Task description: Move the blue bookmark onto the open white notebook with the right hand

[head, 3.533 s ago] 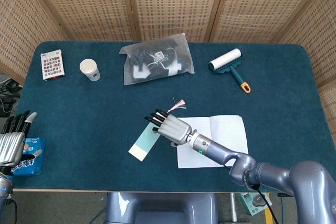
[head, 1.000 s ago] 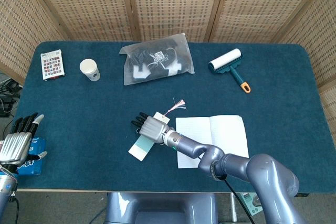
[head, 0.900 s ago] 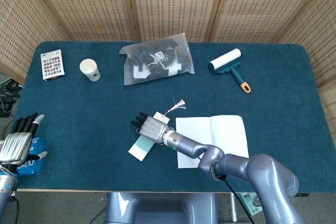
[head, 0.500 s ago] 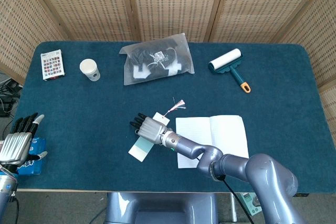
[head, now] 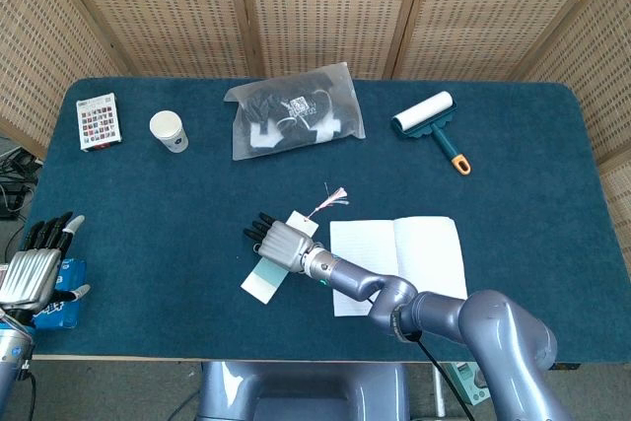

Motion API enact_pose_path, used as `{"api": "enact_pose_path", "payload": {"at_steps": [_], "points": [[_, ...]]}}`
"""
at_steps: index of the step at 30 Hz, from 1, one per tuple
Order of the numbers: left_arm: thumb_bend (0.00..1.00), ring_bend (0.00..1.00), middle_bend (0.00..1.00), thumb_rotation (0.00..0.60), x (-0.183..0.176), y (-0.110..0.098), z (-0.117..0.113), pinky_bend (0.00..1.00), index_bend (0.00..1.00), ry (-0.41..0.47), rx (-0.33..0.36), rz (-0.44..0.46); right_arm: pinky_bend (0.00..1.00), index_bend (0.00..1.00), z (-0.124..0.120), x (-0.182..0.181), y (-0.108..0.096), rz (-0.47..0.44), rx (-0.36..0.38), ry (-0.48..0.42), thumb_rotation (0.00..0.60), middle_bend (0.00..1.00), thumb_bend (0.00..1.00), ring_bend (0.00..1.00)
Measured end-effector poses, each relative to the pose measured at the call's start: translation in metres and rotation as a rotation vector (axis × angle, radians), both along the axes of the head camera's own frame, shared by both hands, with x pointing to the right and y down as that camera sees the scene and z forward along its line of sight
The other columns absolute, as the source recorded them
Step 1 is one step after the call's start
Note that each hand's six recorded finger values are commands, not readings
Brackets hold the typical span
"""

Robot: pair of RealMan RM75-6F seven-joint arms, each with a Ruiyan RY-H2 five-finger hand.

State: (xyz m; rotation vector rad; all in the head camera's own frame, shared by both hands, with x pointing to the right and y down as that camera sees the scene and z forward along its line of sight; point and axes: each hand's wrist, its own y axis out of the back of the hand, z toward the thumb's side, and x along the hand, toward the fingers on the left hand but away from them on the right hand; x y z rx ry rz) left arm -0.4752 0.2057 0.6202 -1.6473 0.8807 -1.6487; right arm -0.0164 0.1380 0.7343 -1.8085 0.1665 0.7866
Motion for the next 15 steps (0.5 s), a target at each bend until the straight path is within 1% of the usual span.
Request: {"api": "enact_pose_path", "payload": {"at_steps": [15], "points": [[0.05,0.0,0.0,0.6,-0.0002,-0.0005,-0.0007,0.0,0.0,0.002,0.002,-0.001,0.04,0.18,-0.0008,-0.0057,0.0041,-0.011,-0.005,-0.002,0.6,0.0,0.17,0.0]]}}
